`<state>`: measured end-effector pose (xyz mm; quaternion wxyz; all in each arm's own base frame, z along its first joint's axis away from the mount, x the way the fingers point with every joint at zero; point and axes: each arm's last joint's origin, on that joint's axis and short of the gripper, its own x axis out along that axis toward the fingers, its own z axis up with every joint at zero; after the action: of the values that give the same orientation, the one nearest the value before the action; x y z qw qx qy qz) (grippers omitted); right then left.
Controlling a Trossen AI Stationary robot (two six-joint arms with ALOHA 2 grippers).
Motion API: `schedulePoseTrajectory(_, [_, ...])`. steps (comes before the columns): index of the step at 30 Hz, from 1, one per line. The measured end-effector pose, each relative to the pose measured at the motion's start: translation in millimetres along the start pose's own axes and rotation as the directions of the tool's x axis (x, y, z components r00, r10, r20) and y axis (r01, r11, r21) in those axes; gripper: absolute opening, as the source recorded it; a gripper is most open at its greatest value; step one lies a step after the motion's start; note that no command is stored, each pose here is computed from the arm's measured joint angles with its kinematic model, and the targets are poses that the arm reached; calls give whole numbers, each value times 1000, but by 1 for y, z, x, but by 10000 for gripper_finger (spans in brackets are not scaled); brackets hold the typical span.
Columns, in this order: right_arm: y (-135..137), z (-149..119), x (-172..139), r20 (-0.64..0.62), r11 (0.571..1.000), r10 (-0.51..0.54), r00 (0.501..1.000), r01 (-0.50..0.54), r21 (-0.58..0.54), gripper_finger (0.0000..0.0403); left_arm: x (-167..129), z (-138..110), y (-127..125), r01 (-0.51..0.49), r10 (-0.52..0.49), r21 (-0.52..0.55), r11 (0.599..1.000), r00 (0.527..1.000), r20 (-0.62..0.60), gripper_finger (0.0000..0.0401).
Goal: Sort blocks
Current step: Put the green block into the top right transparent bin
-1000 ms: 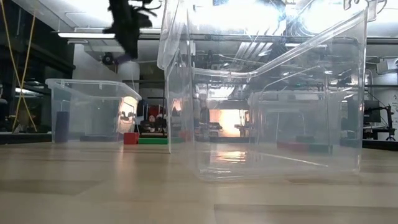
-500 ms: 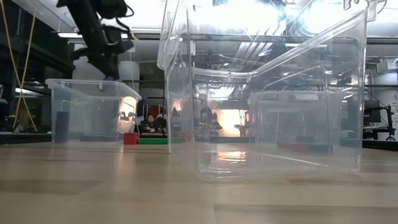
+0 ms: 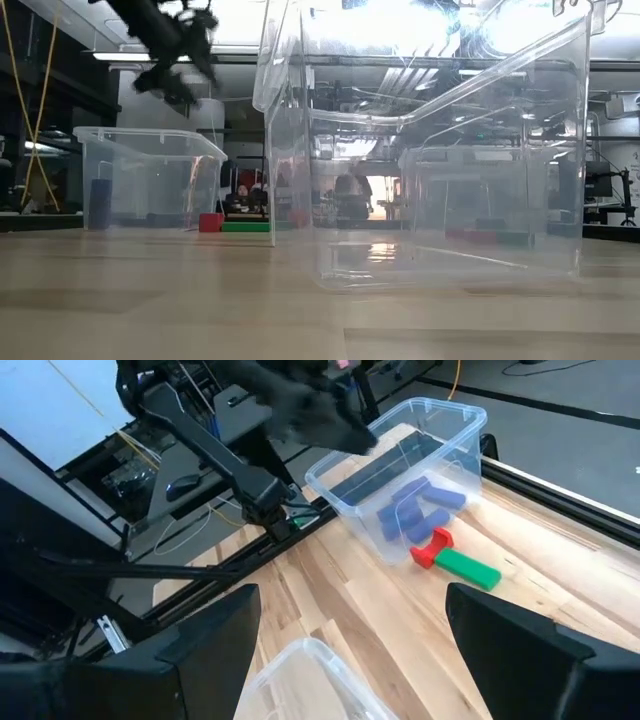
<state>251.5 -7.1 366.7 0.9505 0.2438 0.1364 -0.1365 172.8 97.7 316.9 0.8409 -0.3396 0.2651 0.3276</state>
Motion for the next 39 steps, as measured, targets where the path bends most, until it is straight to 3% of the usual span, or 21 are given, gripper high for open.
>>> schedulePoseTrajectory(4, [-1, -4, -7, -70, 999, 21, 997, -19, 29, 316, -27, -16, -37, 194, -206, 121, 974, 974, 98, 242])
schedulePoseTrajectory(7, [-1, -19, -15, -230, 995, 27, 973, -5, 97, 316, -46, -31, -62, 274, -307, 188, 943, 936, 173, 241])
schedulePoseTrajectory(9, [3, -35, -21, -365, 991, 15, 931, 34, 128, 316, -55, -41, -74, 290, -335, 213, 933, 916, 220, 241])
schedulePoseTrajectory(13, [30, -74, -39, -600, 986, 52, 799, 56, 160, 316, -63, -53, -88, 252, -321, 248, 935, 899, 297, 241])
schedulePoseTrajectory(17, [69, -120, -60, -724, 985, 75, 685, 65, 163, 315, -62, -56, -91, 207, -298, 292, 934, 901, 315, 241])
schedulePoseTrajectory(22, [102, -186, -63, -834, 977, -32, 551, 193, 90, 315, -59, -50, -87, 148, -266, 333, 931, 900, 344, 241])
schedulePoseTrajectory(26, [109, -227, -51, -889, 955, -129, 439, 296, 7, 315, -56, -45, -84, 140, -262, 345, 928, 903, 339, 241])
schedulePoseTrajectory(28, [110, -240, -44, -900, 943, -161, 404, 333, -19, 315, -55, -43, -82, 155, -273, 345, 926, 906, 325, 241])
schedulePoseTrajectory(32, [110, -253, -36, -905, 925, -185, 384, 379, -28, 315, -53, -40, -80, 180, -291, 346, 921, 908, 302, 241])
schedulePoseTrajectory(36, [110, -265, -31, -931, 906, -191, 311, 420, -46, 315, -52, -39, -80, 198, -305, 348, 916, 909, 285, 241])
schedulePoseTrajectory(39, [112, -270, -27, -935, 910, -175, 310, 413, -33, 315, -52, -39, -79, 197, -304, 348, 917, 909, 286, 241])
